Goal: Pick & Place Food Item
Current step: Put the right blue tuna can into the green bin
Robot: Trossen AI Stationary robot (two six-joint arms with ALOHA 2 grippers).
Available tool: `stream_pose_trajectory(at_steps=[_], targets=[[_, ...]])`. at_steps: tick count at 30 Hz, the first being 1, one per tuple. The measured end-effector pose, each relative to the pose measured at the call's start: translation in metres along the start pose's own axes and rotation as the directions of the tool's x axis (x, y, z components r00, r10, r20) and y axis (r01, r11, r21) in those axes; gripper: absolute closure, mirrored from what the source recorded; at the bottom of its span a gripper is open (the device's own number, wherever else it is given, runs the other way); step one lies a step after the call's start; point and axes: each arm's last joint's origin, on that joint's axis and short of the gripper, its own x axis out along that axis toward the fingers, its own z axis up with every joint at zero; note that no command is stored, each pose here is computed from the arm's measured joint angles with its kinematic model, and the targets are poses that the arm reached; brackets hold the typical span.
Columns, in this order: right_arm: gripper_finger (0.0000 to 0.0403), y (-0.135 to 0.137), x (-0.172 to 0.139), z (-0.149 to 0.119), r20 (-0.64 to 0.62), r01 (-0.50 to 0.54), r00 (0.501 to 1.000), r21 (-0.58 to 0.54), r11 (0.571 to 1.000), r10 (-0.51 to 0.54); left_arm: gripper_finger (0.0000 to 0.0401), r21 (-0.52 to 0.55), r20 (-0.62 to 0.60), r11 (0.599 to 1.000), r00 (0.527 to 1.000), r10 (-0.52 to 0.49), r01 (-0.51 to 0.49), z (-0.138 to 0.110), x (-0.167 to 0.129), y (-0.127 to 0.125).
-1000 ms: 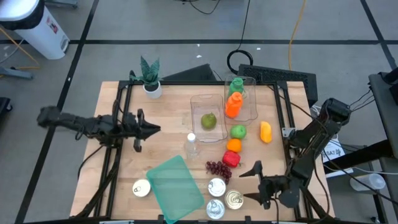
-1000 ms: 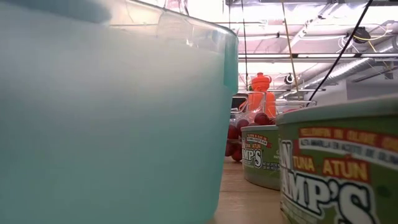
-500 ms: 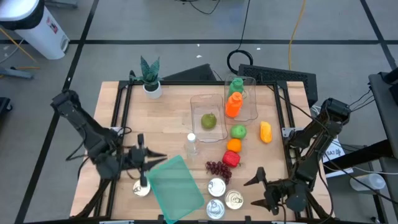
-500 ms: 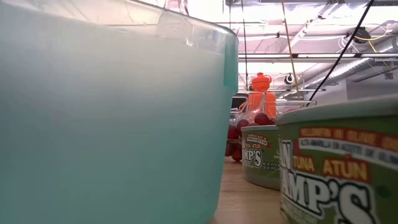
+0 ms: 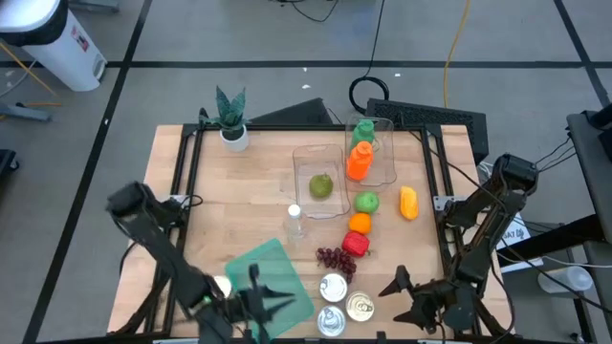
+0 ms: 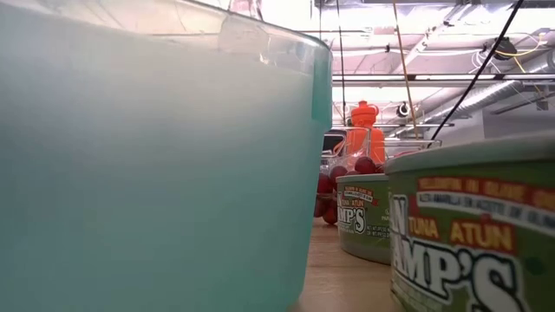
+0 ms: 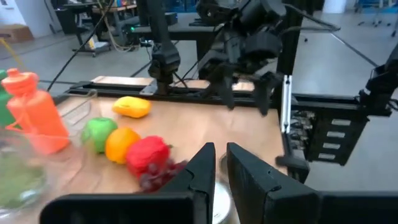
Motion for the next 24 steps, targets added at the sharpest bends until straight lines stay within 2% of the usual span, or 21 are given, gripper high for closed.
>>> stream_pose_trajectory(at_steps=[5, 10, 13, 16, 18, 21, 24], targets=[[0.0044, 0.008, 0.018, -0.002, 0.011, -0.008, 1.0, -0.026, 1.0, 0.009, 0.035, -0.029, -0.005, 0.999, 0.999, 0.032, -0.032, -0.008, 0.034, -0.021], [0.0126, 0.013, 0.027, -0.001, 0.048, -0.01, 0.999, -0.034, 0.999, 0.011, 0.035, -0.127, -0.037, 0.992, 0.999, -0.021, 0.016, -0.003, 0.061, -0.011], [0.018, 0.016, 0.029, -0.001, 0.055, -0.066, 0.996, -0.046, 0.997, 0.068, 0.035, -0.17, -0.061, 0.984, 0.996, -0.059, 0.048, -0.001, 0.073, -0.003], [0.0228, 0.018, 0.033, -0.004, 0.042, -0.076, 0.996, -0.043, 0.996, 0.078, 0.035, -0.176, -0.062, 0.983, 0.996, -0.066, 0.055, -0.002, 0.082, 0.001], [0.0254, 0.019, 0.036, -0.006, 0.031, -0.073, 0.997, -0.052, 0.996, 0.074, 0.035, -0.132, -0.054, 0.99, 0.997, -0.061, 0.054, -0.006, 0.083, -0.002], [0.0284, 0.019, 0.043, -0.011, 0.004, -0.062, 0.998, -0.088, 0.994, 0.062, 0.035, -0.088, -0.029, 0.994, 0.997, -0.072, 0.069, -0.012, 0.086, -0.007], [0.0305, 0.018, 0.051, -0.015, -0.014, -0.052, 0.999, -0.107, 0.993, 0.051, 0.035, -0.09, -0.01, 0.992, 0.996, -0.086, 0.085, -0.012, 0.09, -0.008]])
